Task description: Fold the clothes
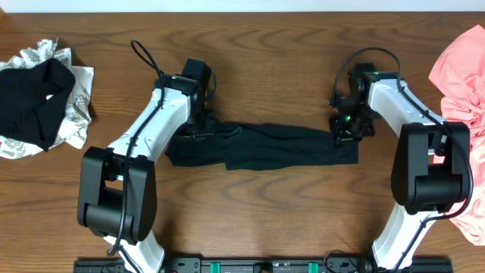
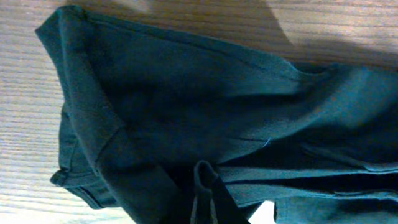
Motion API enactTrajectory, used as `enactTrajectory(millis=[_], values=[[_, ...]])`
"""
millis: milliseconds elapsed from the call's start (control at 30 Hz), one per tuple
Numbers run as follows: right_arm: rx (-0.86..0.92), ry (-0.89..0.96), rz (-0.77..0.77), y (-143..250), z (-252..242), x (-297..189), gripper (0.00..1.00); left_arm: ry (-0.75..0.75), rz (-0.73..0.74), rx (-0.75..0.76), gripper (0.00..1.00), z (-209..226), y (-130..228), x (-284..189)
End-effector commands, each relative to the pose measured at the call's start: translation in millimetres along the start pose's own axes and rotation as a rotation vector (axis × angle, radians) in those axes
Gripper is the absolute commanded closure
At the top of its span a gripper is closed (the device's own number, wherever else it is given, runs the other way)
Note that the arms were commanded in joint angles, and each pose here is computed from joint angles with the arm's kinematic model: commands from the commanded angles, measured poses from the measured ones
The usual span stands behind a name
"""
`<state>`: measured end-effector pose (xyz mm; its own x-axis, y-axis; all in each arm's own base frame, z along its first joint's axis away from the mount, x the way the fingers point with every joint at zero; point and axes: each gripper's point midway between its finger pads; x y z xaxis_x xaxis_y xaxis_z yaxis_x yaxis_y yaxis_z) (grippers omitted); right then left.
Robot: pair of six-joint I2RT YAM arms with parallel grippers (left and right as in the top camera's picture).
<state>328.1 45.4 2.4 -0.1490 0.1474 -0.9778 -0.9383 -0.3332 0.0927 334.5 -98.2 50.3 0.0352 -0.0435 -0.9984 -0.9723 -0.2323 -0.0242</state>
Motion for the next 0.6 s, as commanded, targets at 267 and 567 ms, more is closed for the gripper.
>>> enactTrajectory(millis=[267,567], values=[[0.05,0.1,0.02,11.7,-19.6,-1.3,0.43,-0.06,0.009,0.01,0.83,13.3,3.8,1.1],[0.061,0.107,-0.016,5.8,-29.8,-3.2,0.27,-0.064,0.002,0.001,0.69,26.2,-4.6,-0.4]])
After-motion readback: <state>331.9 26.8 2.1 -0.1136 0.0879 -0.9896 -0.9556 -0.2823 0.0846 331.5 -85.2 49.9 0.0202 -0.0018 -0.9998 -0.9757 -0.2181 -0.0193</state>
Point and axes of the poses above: each gripper's point midway between its finger pads, its own x axis out along the fingers, its own z axis along the line the jaws close on, y = z × x, and after that the axes turned 10 degrees about -x, right-handed
